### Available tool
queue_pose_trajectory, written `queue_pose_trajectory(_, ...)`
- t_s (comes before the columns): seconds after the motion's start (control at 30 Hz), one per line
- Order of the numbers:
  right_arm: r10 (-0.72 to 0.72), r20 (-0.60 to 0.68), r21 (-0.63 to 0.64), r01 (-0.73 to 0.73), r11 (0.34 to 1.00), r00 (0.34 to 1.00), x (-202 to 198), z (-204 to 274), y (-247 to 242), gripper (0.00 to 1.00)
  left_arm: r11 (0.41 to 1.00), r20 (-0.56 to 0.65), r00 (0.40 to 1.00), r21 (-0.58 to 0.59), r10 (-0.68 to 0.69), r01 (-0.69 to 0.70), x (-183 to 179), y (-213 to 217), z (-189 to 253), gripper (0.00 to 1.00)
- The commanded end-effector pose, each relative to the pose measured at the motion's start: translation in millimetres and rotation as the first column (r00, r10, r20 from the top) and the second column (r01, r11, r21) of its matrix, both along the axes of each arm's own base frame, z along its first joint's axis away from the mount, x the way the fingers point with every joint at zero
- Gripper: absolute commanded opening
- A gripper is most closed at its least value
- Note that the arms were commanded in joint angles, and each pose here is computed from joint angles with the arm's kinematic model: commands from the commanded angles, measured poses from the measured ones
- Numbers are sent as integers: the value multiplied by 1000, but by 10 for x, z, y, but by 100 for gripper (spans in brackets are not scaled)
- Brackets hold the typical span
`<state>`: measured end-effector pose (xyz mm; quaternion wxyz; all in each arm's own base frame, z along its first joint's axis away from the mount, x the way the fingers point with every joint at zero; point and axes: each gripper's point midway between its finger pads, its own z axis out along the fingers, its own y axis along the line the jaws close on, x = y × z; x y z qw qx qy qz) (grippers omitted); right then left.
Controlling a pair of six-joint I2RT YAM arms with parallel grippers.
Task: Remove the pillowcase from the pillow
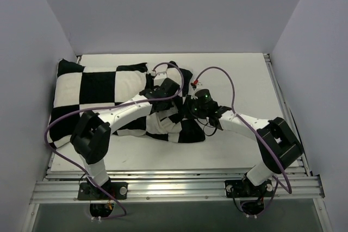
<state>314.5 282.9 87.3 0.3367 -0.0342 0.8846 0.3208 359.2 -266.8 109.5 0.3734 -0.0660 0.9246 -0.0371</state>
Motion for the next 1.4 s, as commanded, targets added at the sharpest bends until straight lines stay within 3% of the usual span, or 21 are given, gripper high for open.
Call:
queue_pose_trajectory(0.0, -14, -120, -24, 12, 1000, 993, -333, -175, -126, 0, 983, 73, 984, -100, 163, -155, 387, 303, 256, 2)
queue_pose_trajectory(0.17, -59, -176, -109, 41, 993, 983, -556, -390, -429, 0, 906, 224, 903, -303, 368, -294, 673, 497, 840, 2)
queue_pose_trajectory(0.3, -112, -192, -163, 81, 983, 975, -600, -493, -666, 0, 833, 282, 850, -479, 445, -277, 743, 528, 1228, 2)
queue_pose_trajectory(0.63, -181, -258, -245, 117, 962, 949, -655, -789, -975, 0, 737, 326, 776, -629, 539, -248, 855, 844, 1881, 2)
queue_pose_trajectory(0.83, -224, -276, -258, 153, 954, 935, -647, -851, -1113, 0, 754, 294, 880, -649, 373, -103, 775, 582, 2035, 2)
queue_pose_trajectory(0.9, -223, -271, -253, 155, 955, 936, -631, -828, -1116, 0, 777, 304, 925, -629, 227, 16, 626, 373, 2127, 2)
queue_pose_trajectory(1.03, -166, -191, -211, 125, 969, 967, -512, -557, -1025, 0, 832, 205, 976, -527, -75, 175, 85, 99, 1815, 2)
queue_pose_trajectory(1.1, -154, -109, -185, 132, 974, 982, -366, -260, -983, 0, 840, 158, 958, -461, -241, 287, -302, -39, 1594, 2)
queue_pose_trajectory(1.2, -130, -12, -199, 125, 972, 991, -247, 46, -989, 0, 851, 15, 929, -395, -371, 346, -856, -15, 1124, 2)
queue_pose_trajectory(1.3, -85, 88, -194, 101, 976, 992, -134, 425, -905, 7, 855, -91, 903, -373, -419, 359, -1321, 67, 756, 2)
queue_pose_trajectory(1.37, -53, 130, -196, 78, 978, 990, -121, 630, -827, 20, 861, -100, 906, -368, -411, 350, -1428, 139, 661, 2)
